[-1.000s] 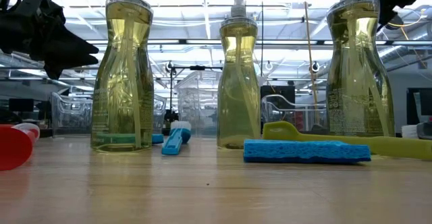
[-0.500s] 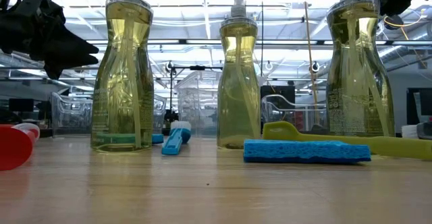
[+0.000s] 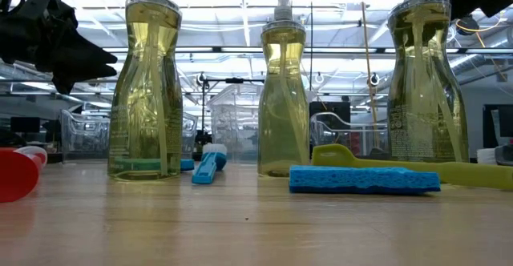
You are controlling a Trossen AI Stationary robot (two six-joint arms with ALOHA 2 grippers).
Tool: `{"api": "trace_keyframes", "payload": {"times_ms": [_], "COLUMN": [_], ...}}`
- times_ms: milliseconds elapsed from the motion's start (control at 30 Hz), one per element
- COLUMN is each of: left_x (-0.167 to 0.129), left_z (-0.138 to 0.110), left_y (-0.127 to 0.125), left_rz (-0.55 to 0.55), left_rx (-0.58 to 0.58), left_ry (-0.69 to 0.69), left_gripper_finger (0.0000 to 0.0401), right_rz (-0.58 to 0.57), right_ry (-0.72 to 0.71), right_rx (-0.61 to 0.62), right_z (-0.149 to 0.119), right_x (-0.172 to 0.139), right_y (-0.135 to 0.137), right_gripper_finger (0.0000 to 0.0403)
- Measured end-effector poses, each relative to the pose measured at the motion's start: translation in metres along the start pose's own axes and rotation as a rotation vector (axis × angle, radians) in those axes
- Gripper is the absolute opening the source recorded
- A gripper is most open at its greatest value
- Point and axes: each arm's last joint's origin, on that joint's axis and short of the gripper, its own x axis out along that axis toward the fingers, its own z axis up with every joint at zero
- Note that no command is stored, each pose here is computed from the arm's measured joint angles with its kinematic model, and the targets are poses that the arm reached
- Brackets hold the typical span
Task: Pick & Place Kitchen Sink Supplies
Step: Put the yellow soap dispenser into the white bin
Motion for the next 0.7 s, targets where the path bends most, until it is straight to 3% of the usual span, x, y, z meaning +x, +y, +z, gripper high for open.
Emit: {"api": "trace_keyframes", "payload": {"times_ms": [300,700], "left_x": [0.000,0.000], "left_z": [0.000,0.000], "left_y": [0.000,0.000], "left_rz": [0.000,0.000], "left_rx": [0.000,0.003], "left_ry": [0.000,0.000], "left_gripper_finger": [0.0157,0.0157], "right_rz": [0.002,0.034], "right_ry": [-0.075,-0.061], "right_rx": [-0.053,-0.073], "right_z": [-0.003,-0.005], "right_x": [0.015,0.035], "right_y": [-0.001,-0.004], "right_gripper_finger": [0.0277,0.0277]}}
